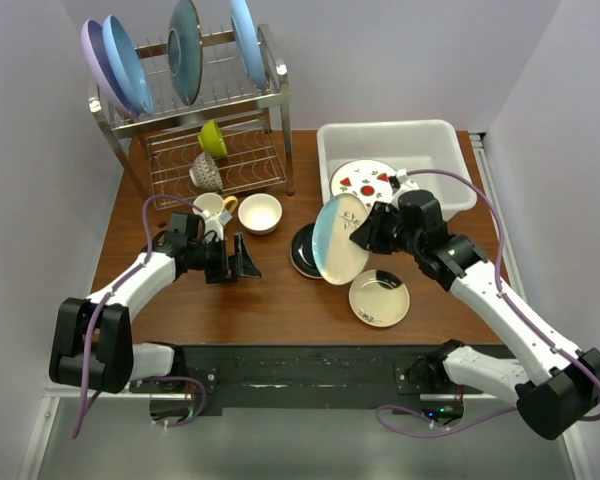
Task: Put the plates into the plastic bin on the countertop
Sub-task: Pick up the plate at the center of the board, then place the plate in the plastic bin.
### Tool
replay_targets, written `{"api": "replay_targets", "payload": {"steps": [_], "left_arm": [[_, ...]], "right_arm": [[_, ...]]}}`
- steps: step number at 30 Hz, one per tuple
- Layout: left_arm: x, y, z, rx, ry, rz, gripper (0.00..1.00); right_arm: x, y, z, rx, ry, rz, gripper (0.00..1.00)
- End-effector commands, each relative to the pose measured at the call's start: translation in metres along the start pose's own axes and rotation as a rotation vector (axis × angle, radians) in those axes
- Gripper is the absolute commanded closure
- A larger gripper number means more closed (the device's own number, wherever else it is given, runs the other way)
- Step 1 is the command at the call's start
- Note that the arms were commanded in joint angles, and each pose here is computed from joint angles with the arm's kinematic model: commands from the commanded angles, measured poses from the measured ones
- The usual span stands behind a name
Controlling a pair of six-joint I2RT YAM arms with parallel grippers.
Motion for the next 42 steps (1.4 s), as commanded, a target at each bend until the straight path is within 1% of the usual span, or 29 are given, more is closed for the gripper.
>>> {"api": "replay_targets", "payload": {"steps": [1, 7, 11, 19, 25, 27, 29, 35, 39, 40, 41, 42], "left_arm": [[-0.005, -0.002, -0.005, -0.023, 0.042, 0.019, 0.00], [-0.004, -0.002, -0.003, -0.021, 0.042, 0.019, 0.00], [-0.004, -0.001, -0.002, -0.019, 0.042, 0.021, 0.00], [-0.004, 0.000, -0.001, -0.015, 0.043, 0.026, 0.00], [-0.004, 0.000, 0.000, -0.015, 0.042, 0.030, 0.00], [-0.004, 0.000, 0.000, -0.015, 0.045, 0.029, 0.00], [-0.004, 0.000, 0.000, -0.014, 0.043, 0.030, 0.00], [-0.003, 0.001, 0.001, -0.014, 0.041, 0.031, 0.00], [-0.004, 0.001, 0.001, -0.015, 0.042, 0.034, 0.00], [-0.003, 0.001, 0.001, -0.012, 0.040, 0.034, 0.00], [-0.003, 0.002, 0.002, -0.010, 0.038, 0.034, 0.00], [-0.003, 0.002, 0.002, -0.009, 0.038, 0.037, 0.00]], "right_arm": [[0.066, -0.024, -0.057, -0.127, -0.038, -0.250, 1.00], [0.072, -0.019, -0.081, -0.142, 0.005, -0.288, 1.00], [0.071, -0.016, -0.098, -0.158, 0.078, -0.329, 1.00], [0.067, -0.015, -0.134, -0.203, 0.162, -0.404, 1.00], [0.054, -0.016, -0.159, -0.230, 0.265, -0.458, 1.00], [0.046, -0.016, -0.169, -0.257, 0.290, -0.468, 1.00], [0.037, -0.014, -0.174, -0.256, 0.328, -0.469, 1.00], [0.020, -0.008, -0.184, -0.269, 0.373, -0.464, 1.00], [0.011, -0.001, -0.189, -0.273, 0.407, -0.489, 1.00], [0.010, 0.002, -0.187, -0.261, 0.436, -0.495, 1.00], [-0.001, 0.000, -0.194, -0.282, 0.453, -0.489, 1.00], [-0.003, 0.000, -0.197, -0.294, 0.453, -0.503, 1.00]]}}
Point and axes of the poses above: each gripper's point midway between its finger pads, its own y axis out along the fingers, its own x axis along the line the jaws close on, z = x × y, the point moved 2 cm from there along -y, back along the fingers, and after that the axes turned 9 degrees about y, right-handed, at the moved point
